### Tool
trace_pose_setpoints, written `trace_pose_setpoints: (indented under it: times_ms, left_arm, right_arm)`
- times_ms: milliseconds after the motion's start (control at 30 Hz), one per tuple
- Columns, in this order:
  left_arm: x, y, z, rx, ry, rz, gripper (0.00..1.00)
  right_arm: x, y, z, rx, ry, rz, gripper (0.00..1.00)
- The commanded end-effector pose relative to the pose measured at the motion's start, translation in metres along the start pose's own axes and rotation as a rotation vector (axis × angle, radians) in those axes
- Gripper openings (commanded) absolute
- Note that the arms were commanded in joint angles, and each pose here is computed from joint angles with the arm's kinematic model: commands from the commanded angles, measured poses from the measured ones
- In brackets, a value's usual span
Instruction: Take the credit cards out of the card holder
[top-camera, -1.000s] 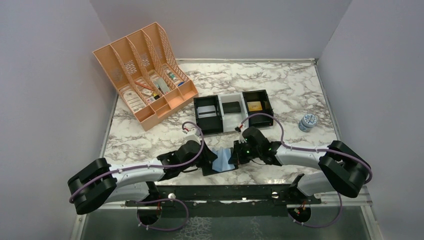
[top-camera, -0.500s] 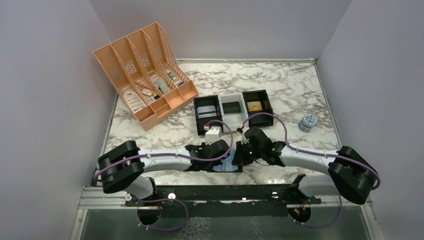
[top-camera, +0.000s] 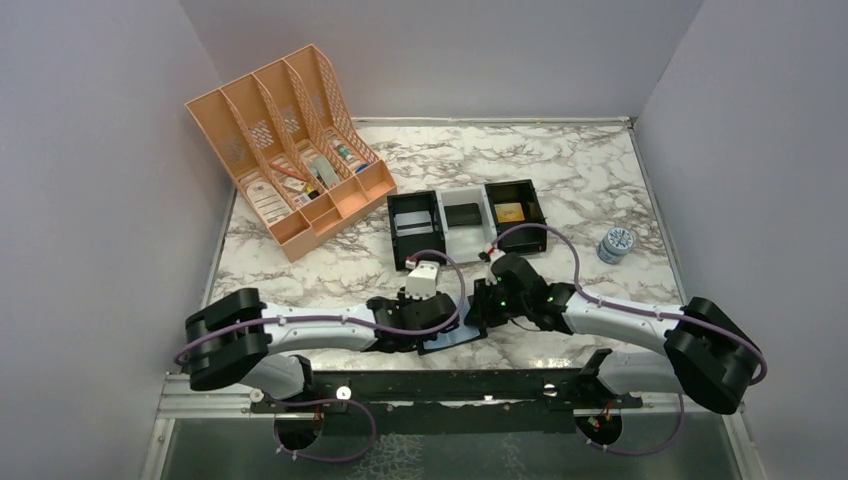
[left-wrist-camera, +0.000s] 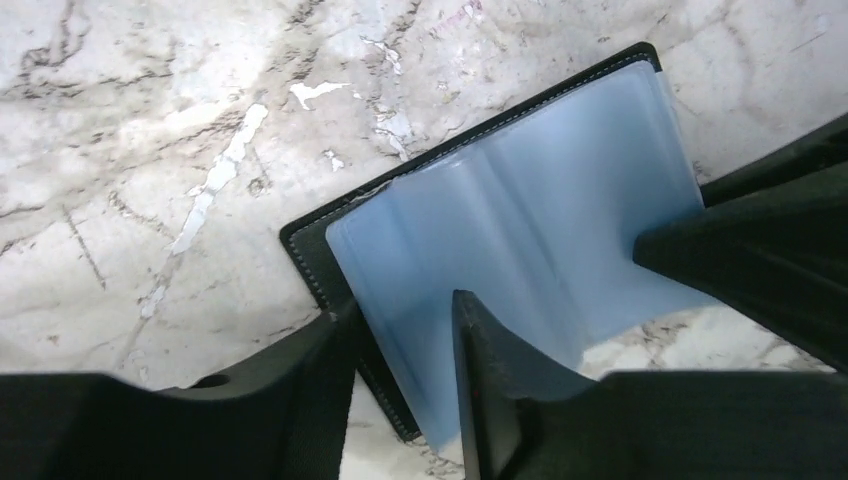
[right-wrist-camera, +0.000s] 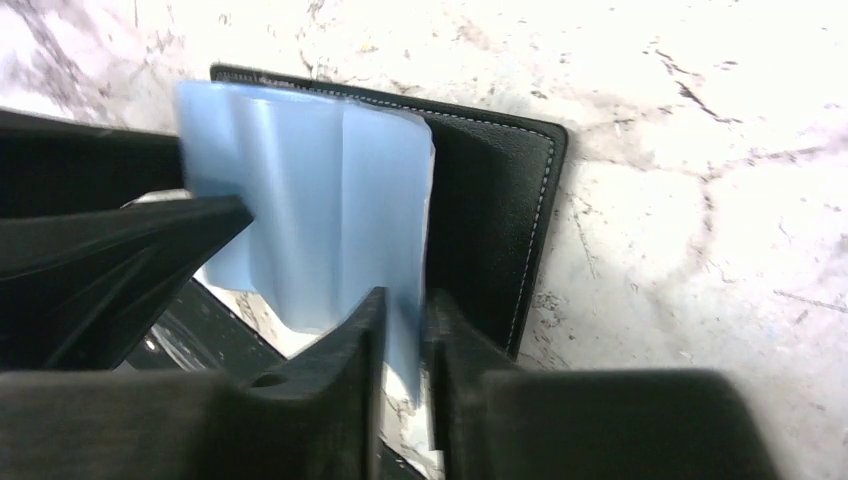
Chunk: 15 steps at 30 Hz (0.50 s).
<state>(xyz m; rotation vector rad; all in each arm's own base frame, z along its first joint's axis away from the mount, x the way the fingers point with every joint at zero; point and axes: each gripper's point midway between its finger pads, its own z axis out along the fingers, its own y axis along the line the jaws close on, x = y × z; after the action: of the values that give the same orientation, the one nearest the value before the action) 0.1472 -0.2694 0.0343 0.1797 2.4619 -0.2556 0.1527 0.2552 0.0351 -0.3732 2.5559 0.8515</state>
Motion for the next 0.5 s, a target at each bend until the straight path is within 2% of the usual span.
trace_pose_setpoints:
  times_ms: [0,67,100,167,300,467]
  left_arm:
    - [-0.011,-0.002,-0.021,0.109,-0.054,-0.047,0.49]
    - [-0.018,0.000,-0.029,0.133,-0.085,-0.070,0.64]
    - [-0.021,0.002,-0.033,0.147,-0.098,-0.079,0.72]
    - [-0.028,0.005,-0.040,0.167,-0.113,-0.085,0.80]
    - [-0.040,0.011,-0.049,0.195,-0.127,-0.085,0.85]
    - [-0.062,0.020,-0.054,0.208,-0.160,-0.066,0.93]
  right_arm:
    - [-0.023,-0.001,-0.011,0.054,-0.097,-0.013,0.28]
    - [-0.033,-0.005,-0.020,0.099,-0.139,-0.025,0.41]
    - [-0.039,-0.008,-0.024,0.125,-0.165,-0.033,0.43]
    - [-0.051,-0.014,-0.034,0.178,-0.215,-0.043,0.47]
    - [-0.078,-0.017,-0.055,0.244,-0.330,-0.073,0.49]
    - [-0.119,-0.019,-0.094,0.317,-0.545,-0.118,0.49]
